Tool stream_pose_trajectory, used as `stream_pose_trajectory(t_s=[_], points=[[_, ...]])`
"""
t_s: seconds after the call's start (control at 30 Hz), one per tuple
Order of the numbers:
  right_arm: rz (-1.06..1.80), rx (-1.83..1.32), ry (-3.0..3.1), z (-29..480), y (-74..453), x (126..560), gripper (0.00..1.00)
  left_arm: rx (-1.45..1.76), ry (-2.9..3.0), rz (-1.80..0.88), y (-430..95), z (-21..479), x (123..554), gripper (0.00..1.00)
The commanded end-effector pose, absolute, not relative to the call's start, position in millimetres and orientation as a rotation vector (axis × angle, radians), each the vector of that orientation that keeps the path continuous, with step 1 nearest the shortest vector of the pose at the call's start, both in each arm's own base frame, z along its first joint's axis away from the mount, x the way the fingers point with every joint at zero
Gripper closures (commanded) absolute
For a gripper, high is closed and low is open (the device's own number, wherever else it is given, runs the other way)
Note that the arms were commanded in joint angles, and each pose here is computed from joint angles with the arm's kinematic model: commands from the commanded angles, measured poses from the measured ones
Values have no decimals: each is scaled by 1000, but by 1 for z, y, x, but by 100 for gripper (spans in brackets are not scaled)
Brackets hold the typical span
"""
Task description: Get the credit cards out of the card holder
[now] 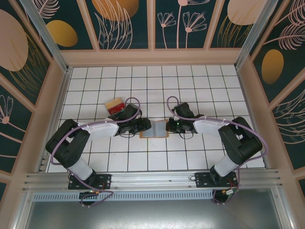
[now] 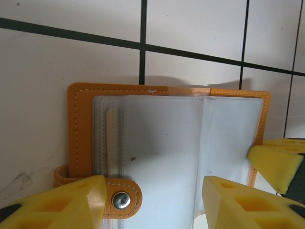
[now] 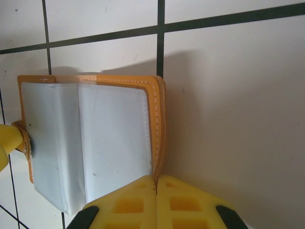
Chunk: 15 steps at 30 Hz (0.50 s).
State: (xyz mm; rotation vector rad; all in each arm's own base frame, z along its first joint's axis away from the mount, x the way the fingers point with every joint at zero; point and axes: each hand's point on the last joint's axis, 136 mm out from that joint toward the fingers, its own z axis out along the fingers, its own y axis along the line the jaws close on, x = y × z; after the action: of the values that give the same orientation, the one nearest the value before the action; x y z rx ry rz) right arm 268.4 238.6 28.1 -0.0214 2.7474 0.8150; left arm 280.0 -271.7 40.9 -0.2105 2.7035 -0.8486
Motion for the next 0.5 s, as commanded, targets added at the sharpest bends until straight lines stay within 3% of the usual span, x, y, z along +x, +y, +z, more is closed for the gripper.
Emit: stream_pose_trajectory(t_s=[0.0,0.47], points=[[801,-16,2769,19,238,263,100,-184,2686,-913,-285,48,283,44],[813,-17,2771,20,241,263,100,-137,2715,-988,-299,44,279,43]])
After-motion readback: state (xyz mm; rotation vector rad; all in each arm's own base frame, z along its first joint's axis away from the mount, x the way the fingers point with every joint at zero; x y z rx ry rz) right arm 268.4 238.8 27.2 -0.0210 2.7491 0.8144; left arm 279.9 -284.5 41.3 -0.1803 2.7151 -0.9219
